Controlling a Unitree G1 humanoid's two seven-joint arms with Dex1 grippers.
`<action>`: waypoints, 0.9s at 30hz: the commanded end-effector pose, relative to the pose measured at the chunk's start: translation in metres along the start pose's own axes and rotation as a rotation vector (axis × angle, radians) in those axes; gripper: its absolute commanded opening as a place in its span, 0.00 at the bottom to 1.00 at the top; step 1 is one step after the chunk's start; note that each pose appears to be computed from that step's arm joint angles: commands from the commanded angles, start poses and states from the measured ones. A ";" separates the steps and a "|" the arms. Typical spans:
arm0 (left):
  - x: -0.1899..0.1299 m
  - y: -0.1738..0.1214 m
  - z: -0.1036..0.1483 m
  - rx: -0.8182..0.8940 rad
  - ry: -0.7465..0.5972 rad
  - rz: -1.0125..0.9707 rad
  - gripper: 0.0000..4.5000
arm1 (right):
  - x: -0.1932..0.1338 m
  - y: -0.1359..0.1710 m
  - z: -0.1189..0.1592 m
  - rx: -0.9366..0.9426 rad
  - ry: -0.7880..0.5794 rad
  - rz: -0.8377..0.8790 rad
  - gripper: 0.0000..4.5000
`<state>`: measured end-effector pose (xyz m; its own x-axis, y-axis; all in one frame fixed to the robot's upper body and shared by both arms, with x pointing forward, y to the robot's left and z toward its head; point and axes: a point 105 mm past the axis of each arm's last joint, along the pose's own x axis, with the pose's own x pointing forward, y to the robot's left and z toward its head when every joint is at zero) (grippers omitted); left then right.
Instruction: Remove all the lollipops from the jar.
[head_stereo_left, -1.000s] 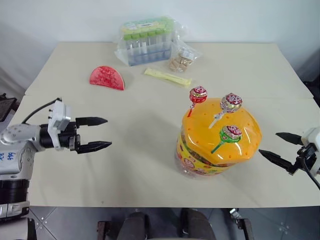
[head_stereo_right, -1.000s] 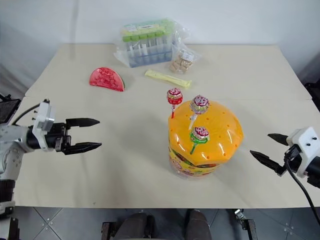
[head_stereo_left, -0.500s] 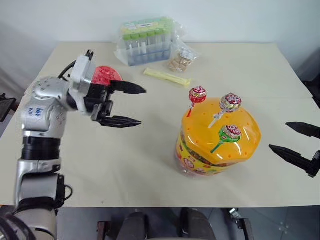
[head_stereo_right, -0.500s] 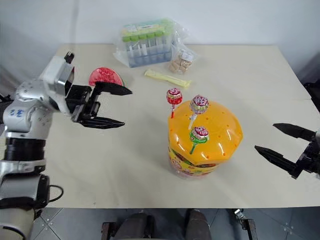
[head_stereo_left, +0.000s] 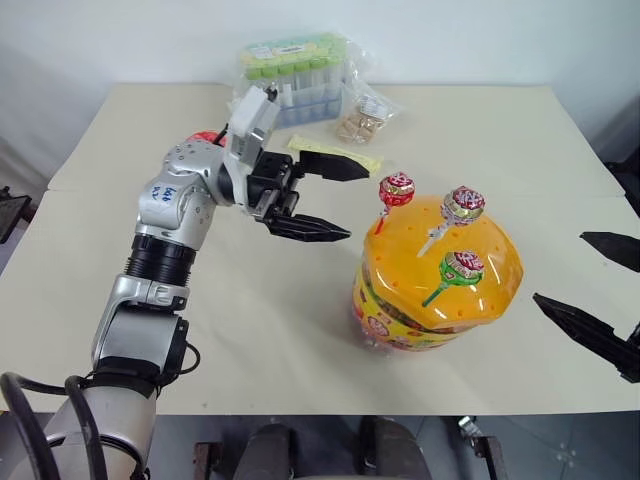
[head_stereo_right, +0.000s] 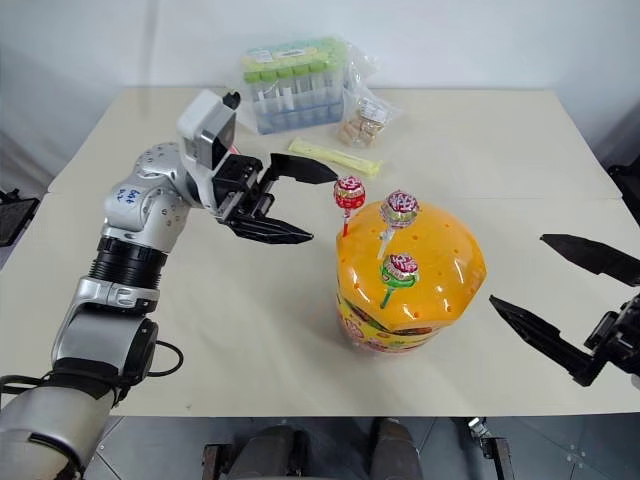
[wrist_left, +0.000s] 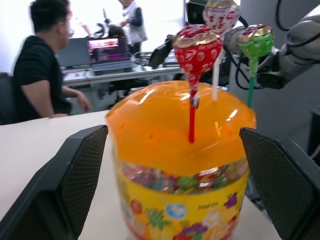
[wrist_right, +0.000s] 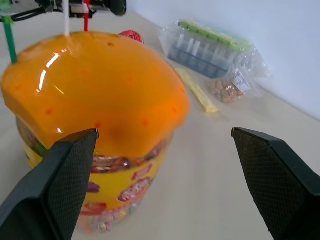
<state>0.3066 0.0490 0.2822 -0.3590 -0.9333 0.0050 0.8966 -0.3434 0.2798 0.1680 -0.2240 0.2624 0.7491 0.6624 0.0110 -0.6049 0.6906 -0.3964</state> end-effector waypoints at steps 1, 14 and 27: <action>0.013 -0.012 0.014 0.061 -0.005 -0.173 1.00 | 0.000 0.008 0.013 -0.024 -0.045 -0.018 0.99; 0.031 -0.011 0.015 0.090 -0.036 -0.242 0.67 | -0.002 0.018 0.005 0.010 -0.054 -0.122 1.00; 0.026 -0.002 0.038 0.146 -0.080 -0.217 0.00 | -0.009 0.016 0.003 0.017 -0.042 -0.129 1.00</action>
<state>0.2978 0.0182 0.3005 -0.4703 -0.8824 0.0134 0.8307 -0.4375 0.3442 0.1545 -0.2180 0.2535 0.8152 0.5729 0.0847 -0.5110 0.7804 -0.3604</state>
